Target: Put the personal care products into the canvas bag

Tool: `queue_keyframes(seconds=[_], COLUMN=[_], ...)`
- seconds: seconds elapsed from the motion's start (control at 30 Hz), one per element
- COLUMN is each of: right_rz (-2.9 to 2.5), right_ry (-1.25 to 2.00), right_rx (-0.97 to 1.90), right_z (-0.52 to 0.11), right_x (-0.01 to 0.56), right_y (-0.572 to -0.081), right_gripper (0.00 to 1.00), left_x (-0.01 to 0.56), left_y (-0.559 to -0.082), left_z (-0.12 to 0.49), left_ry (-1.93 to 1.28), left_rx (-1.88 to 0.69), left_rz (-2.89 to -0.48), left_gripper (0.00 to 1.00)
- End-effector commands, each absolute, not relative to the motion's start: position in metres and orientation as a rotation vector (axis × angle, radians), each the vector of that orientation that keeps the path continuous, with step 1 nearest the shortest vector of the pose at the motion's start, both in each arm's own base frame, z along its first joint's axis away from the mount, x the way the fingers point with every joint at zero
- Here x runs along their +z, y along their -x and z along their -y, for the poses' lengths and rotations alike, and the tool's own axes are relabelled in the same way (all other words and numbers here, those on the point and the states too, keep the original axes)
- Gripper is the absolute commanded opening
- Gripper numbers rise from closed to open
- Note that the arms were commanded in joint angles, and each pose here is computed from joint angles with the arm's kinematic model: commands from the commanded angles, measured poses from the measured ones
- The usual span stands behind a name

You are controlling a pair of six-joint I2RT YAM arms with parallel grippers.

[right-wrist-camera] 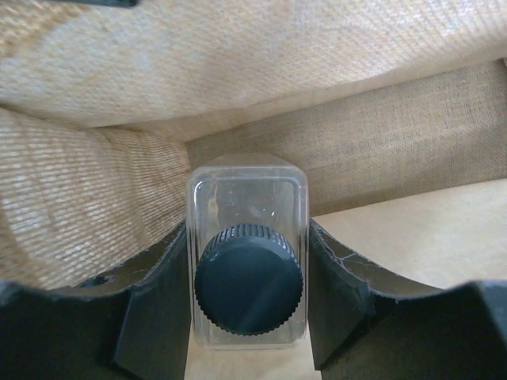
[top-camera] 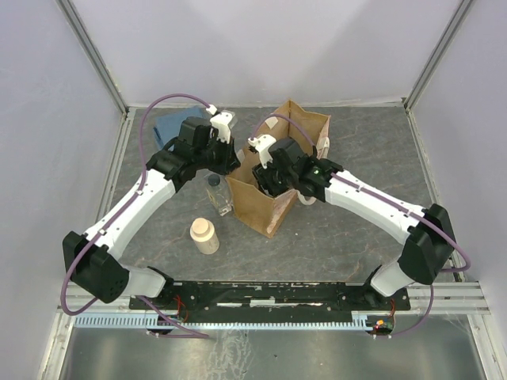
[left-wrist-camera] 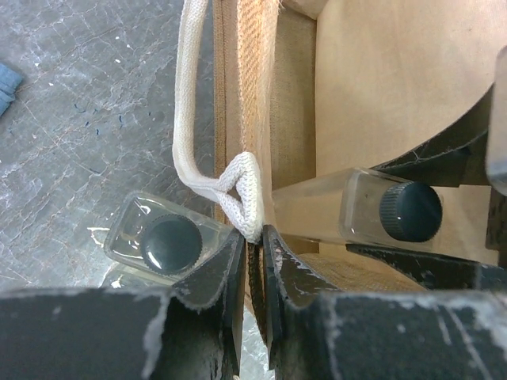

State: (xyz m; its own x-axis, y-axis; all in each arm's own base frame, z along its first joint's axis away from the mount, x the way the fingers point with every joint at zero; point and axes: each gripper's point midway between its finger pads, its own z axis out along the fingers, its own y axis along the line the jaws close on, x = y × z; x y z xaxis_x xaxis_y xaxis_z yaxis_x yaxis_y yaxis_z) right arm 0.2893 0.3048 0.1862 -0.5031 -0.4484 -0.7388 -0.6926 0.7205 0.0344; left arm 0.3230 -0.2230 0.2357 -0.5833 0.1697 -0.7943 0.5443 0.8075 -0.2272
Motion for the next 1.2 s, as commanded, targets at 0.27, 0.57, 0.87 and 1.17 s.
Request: queue_keyframes(seconds=[0.27,0.57,0.87,1.17], right_rz=[-2.081,-2.073,-2.038,-1.964], right_ry=[0.767,0.704,0.61,0.588], right_rx=[0.406,0.393,0.316,0.335], right_z=[-0.318,-0.306,-0.27,-0.27], right_x=[0.196,0.225,0.286,0.354], right_y=[-0.312,-0.306,-0.296,-0.299], right_gripper=[0.0,0.66,0.91,1.0], left_x=[0.247,0.241,0.246,0.296], left_y=[-0.324,-0.326,-0.326,-0.321], left_z=[0.223,0.219,0.219,0.208], left_ry=[-0.516,-0.524,-0.52,-0.459], left_rx=[-0.575,-0.544,-0.539,-0.525], left_rz=[-2.125,-2.143,-2.131,-2.05], left_gripper=[0.21,0.18,0.51,0.98])
